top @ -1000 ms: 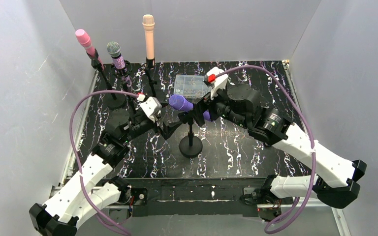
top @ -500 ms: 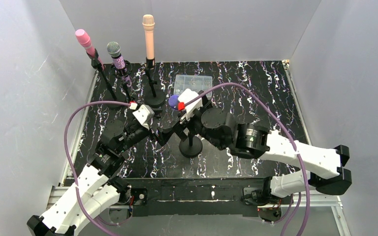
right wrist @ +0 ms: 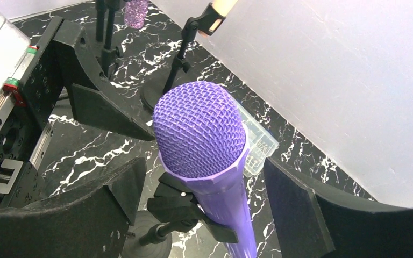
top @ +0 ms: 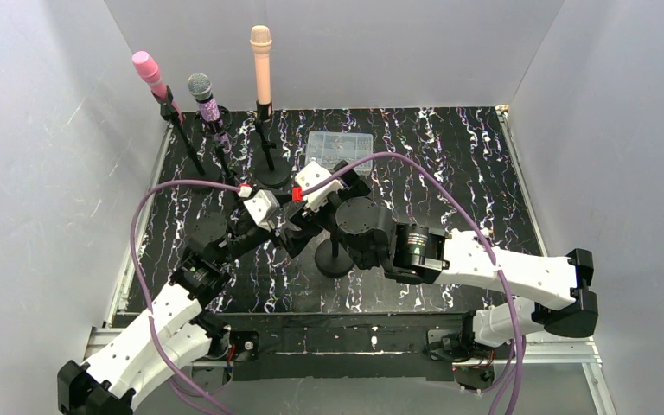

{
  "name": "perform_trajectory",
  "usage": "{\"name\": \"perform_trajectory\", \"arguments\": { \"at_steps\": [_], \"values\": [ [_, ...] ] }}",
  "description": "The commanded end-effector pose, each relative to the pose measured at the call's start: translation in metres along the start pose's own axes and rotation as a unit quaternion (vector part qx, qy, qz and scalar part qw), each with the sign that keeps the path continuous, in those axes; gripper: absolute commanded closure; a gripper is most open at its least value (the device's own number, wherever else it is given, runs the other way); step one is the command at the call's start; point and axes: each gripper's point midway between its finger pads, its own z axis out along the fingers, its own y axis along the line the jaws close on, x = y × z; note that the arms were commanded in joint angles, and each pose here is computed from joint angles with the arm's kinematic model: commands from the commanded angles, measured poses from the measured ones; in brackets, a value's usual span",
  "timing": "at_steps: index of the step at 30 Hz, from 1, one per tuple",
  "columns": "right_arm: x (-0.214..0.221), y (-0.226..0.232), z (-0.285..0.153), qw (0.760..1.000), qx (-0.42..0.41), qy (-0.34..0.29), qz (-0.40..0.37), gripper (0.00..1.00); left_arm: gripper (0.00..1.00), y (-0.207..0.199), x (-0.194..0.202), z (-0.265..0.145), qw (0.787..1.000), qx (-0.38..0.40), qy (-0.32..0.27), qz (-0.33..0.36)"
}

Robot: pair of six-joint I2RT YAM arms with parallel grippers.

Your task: Remove the microphone from the stand

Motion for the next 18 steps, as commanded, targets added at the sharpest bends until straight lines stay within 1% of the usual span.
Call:
{"name": "perform_trajectory", "arguments": {
  "at_steps": [1, 7, 10, 18],
  "values": [
    [-0.011, -0.011, 0.002, 0.999, 0.035, -0.017, 0.009, 0.13, 0.03, -0.005, -0.020, 0.007, 0.998, 0.022, -0.048, 0.020],
    [-0.011, -0.010, 0.004, 0.999, 0.034, -0.014, 0.007, 0.30, 0.04, -0.008, -0.023, 0.016, 0.997, 0.042, -0.058, 0.016],
    [-0.009, -0.010, 0.003, 0.999, 0.034, -0.012, 0.007, 0.38, 0.06, -0.011, -0.020, 0.023, 0.997, 0.058, -0.052, 0.013],
    [-0.011, -0.012, 0.001, 0.999, 0.030, -0.015, 0.020, 0.55, 0.08, -0.008, -0.021, 0.031, 0.996, 0.062, -0.055, 0.016]
  ]
}}
